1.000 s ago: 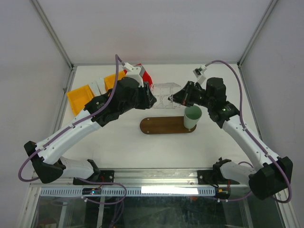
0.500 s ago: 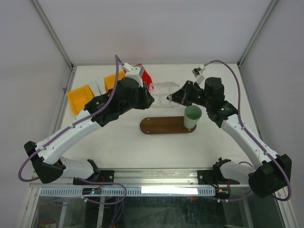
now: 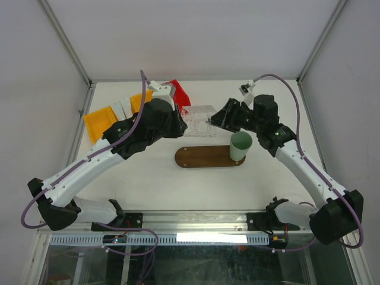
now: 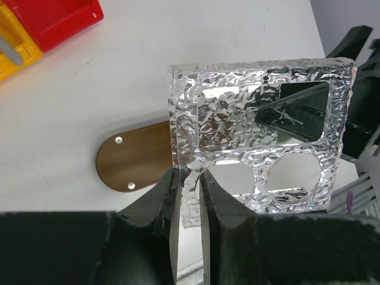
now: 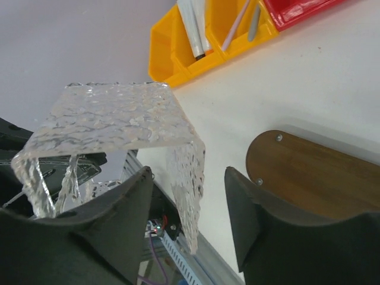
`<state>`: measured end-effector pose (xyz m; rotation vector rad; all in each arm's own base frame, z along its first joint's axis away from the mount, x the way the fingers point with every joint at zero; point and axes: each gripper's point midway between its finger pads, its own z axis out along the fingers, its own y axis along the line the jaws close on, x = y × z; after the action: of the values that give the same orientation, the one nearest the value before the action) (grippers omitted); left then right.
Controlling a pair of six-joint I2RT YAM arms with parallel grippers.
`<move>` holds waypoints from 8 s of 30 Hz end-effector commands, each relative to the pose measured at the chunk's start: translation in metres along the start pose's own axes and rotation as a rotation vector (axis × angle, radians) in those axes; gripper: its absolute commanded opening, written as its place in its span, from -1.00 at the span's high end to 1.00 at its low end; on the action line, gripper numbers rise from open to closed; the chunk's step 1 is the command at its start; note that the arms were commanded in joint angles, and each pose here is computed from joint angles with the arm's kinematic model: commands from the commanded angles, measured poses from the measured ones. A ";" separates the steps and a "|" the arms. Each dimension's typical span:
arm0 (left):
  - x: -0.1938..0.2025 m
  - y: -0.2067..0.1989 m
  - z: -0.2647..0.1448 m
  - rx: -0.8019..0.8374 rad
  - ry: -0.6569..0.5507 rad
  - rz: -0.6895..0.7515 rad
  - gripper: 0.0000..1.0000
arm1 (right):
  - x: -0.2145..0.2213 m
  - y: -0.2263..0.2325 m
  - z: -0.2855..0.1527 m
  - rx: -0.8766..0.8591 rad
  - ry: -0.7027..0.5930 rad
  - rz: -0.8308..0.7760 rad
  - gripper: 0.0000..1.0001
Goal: Prepare toiletry sets of a toothbrush and toothpaste on the tray
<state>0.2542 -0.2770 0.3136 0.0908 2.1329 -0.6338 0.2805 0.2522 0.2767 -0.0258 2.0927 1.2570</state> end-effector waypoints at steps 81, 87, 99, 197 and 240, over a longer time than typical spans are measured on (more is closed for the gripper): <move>0.139 0.009 0.117 -0.231 0.267 -0.173 1.00 | -0.079 -0.021 -0.210 0.611 -0.630 -0.441 -0.98; 0.142 0.009 0.117 -0.217 0.264 -0.165 0.87 | -0.080 -0.018 -0.212 0.602 -0.635 -0.445 -0.98; 0.138 0.009 0.114 -0.211 0.246 -0.151 0.68 | -0.079 -0.016 -0.211 0.589 -0.632 -0.445 -0.99; -0.139 0.273 0.279 -0.508 -0.117 -0.025 -0.04 | -0.065 -0.040 -0.174 0.574 -0.506 -0.470 -0.98; -0.229 0.202 0.134 -0.427 -0.311 -0.051 1.00 | -0.067 -0.028 -0.188 0.565 -0.534 -0.475 -0.98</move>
<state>0.5898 -0.1427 0.2492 -0.2621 2.0730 -0.1374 0.2434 0.0707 0.3190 0.0645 1.8352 0.3004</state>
